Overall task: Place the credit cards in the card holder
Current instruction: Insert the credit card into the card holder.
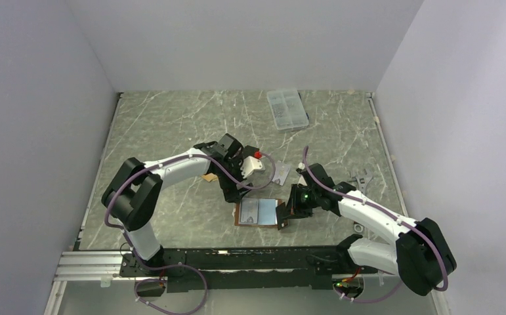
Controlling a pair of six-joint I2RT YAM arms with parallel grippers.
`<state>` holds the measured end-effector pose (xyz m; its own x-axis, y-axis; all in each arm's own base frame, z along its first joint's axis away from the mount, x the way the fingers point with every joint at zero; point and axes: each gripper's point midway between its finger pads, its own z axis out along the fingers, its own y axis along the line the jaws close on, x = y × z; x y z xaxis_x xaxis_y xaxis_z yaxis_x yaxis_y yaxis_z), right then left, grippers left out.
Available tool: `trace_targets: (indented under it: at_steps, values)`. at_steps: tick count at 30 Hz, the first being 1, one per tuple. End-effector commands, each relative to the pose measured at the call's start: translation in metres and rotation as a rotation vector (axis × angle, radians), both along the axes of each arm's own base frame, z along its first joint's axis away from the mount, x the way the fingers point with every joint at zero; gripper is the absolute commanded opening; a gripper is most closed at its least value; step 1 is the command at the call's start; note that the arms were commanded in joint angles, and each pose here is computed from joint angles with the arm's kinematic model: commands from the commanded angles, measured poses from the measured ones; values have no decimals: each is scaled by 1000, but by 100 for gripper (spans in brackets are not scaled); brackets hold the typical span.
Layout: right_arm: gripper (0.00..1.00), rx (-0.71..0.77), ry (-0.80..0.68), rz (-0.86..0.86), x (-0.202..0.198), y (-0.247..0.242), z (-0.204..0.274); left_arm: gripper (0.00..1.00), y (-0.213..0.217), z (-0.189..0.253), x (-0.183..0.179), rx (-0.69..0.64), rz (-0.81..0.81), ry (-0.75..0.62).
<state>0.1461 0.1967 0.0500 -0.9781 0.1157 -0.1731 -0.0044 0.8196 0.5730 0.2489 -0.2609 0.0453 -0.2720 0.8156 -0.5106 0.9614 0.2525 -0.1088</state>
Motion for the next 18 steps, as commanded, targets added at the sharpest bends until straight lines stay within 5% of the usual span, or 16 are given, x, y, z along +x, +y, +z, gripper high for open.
trace_targets:
  at_steps: [1, 18]
  values:
    - [0, 32, -33, 29, 3, 10, 7, 96, -4, 6, 8, 2, -5, -70]
    - [0, 11, -84, 49, 6, 15, 25, 96, -1, 3, 9, 23, -12, -103]
